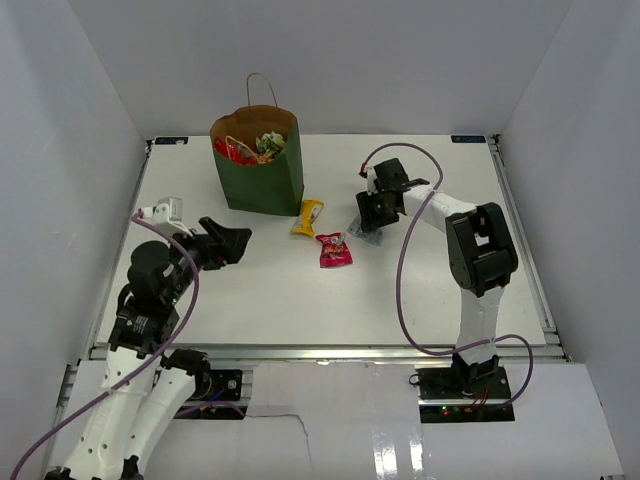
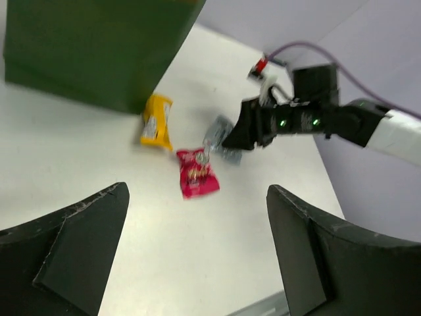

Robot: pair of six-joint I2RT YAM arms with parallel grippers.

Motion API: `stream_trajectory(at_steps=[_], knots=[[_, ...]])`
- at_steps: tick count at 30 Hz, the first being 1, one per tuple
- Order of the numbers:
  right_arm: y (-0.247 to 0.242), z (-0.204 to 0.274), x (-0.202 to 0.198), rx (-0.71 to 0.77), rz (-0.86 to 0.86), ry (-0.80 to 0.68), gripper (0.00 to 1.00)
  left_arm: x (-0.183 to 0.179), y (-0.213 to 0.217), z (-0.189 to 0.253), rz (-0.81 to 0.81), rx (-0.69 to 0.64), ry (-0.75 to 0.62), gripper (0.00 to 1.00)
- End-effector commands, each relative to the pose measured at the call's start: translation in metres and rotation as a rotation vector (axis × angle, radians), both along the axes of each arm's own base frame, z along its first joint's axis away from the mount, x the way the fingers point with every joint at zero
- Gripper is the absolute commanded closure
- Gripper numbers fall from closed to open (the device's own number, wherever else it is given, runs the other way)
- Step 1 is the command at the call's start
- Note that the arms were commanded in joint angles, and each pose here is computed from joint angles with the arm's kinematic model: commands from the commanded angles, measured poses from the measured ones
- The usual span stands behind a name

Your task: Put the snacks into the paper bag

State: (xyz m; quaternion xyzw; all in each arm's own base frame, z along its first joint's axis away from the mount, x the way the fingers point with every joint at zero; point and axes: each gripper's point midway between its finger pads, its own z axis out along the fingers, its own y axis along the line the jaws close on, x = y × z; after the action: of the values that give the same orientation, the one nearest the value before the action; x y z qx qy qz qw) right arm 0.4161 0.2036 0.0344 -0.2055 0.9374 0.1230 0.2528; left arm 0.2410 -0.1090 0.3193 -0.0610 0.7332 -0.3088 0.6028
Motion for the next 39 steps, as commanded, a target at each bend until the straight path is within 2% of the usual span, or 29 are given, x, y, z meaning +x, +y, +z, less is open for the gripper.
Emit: stream_trajectory(at_steps=[1,4,7,11,14,15,17,21,22,25,26,30,34,35,36,39], knots=[[0.016,0.013,0.011,0.056,0.069,-0.048,0.48,-0.012,-0.008,-0.041,-0.018,-0.108,0.137,0.04],[0.018,0.015,0.009,0.07,0.089,-0.047,0.63,-0.016,-0.01,-0.07,-0.015,-0.147,0.207,0.02],[0.016,0.032,0.015,0.074,0.115,-0.097,0.83,-0.018,-0.014,-0.089,-0.033,-0.146,0.251,0.02],[0.03,0.103,0.03,0.13,0.237,-0.296,0.92,-0.019,-0.017,-0.106,-0.052,-0.14,0.291,0.02],[0.049,0.155,0.032,0.201,0.387,-0.434,0.92,-0.02,-0.018,-0.121,-0.057,-0.127,0.325,0.02],[0.061,0.18,0.024,0.256,0.498,-0.491,0.92,-0.02,-0.018,-0.124,-0.059,-0.124,0.329,0.02],[0.078,0.233,0.02,0.333,0.592,-0.62,0.92,-0.02,-0.017,-0.131,-0.056,-0.116,0.34,0.02],[0.111,0.31,0.034,0.39,0.589,-0.833,0.92,-0.022,-0.017,-0.142,-0.054,-0.107,0.359,0.02],[0.119,0.343,0.038,0.425,0.56,-0.895,0.92,-0.021,-0.017,-0.143,-0.052,-0.108,0.361,0.02],[0.151,0.372,0.052,0.44,0.499,-1.002,0.92,-0.021,-0.019,-0.149,-0.063,-0.111,0.373,0.02],[0.169,0.407,0.046,0.469,0.504,-1.11,0.92,-0.022,-0.02,-0.149,-0.066,-0.111,0.376,0.02],[0.207,0.413,0.066,0.465,0.422,-1.229,0.92,-0.021,-0.02,-0.145,-0.075,-0.104,0.366,0.02],[0.235,0.41,0.075,0.486,0.383,-1.289,0.92,-0.023,-0.022,-0.146,-0.083,-0.121,0.374,0.02],[0.243,0.396,0.081,0.474,0.386,-1.279,0.91,-0.023,-0.023,-0.145,-0.087,-0.128,0.372,0.02],[0.247,0.399,0.081,0.479,0.387,-1.293,0.88,-0.023,-0.024,-0.145,-0.092,-0.133,0.373,0.02],[0.254,0.381,0.082,0.455,0.392,-1.279,0.66,-0.024,-0.03,-0.147,-0.122,-0.145,0.381,0.02]])
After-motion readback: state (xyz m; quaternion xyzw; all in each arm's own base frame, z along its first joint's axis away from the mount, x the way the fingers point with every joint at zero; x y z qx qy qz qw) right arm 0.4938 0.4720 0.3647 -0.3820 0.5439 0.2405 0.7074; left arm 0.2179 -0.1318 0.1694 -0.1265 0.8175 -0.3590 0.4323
